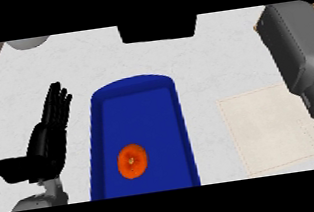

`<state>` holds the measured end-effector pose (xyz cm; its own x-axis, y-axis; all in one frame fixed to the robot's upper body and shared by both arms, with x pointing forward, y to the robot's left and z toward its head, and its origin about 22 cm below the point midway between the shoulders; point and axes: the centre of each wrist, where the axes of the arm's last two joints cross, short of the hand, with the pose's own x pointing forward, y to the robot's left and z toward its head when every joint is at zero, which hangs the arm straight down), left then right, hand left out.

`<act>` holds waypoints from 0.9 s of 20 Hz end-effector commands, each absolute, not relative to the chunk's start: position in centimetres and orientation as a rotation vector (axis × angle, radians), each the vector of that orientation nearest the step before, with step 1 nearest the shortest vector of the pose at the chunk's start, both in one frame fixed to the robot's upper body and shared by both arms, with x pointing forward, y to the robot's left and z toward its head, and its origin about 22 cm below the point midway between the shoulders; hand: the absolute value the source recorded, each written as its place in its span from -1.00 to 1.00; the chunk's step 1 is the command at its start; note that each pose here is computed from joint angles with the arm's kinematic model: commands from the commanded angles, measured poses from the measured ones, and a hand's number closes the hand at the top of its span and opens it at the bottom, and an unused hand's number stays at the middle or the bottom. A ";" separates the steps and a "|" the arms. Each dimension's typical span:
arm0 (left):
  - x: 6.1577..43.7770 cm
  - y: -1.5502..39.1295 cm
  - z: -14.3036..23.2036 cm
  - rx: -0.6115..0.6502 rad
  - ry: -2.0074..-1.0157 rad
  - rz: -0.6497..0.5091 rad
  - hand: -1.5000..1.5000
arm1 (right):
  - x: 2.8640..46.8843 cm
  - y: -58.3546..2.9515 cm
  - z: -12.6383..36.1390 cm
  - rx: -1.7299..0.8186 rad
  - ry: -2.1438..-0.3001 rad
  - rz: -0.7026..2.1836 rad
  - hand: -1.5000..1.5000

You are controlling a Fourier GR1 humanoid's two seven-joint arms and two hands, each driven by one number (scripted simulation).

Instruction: Pick the cupcake from the placemat and place it in the basket

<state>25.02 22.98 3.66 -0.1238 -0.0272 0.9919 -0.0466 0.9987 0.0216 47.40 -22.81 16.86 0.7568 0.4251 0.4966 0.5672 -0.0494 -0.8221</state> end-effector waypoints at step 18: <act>24.7 23.2 4.0 0.051 -1.693 0.018 0.00 | 45.0 -30.1 9.7 -1.623 -0.593 -0.248 1.00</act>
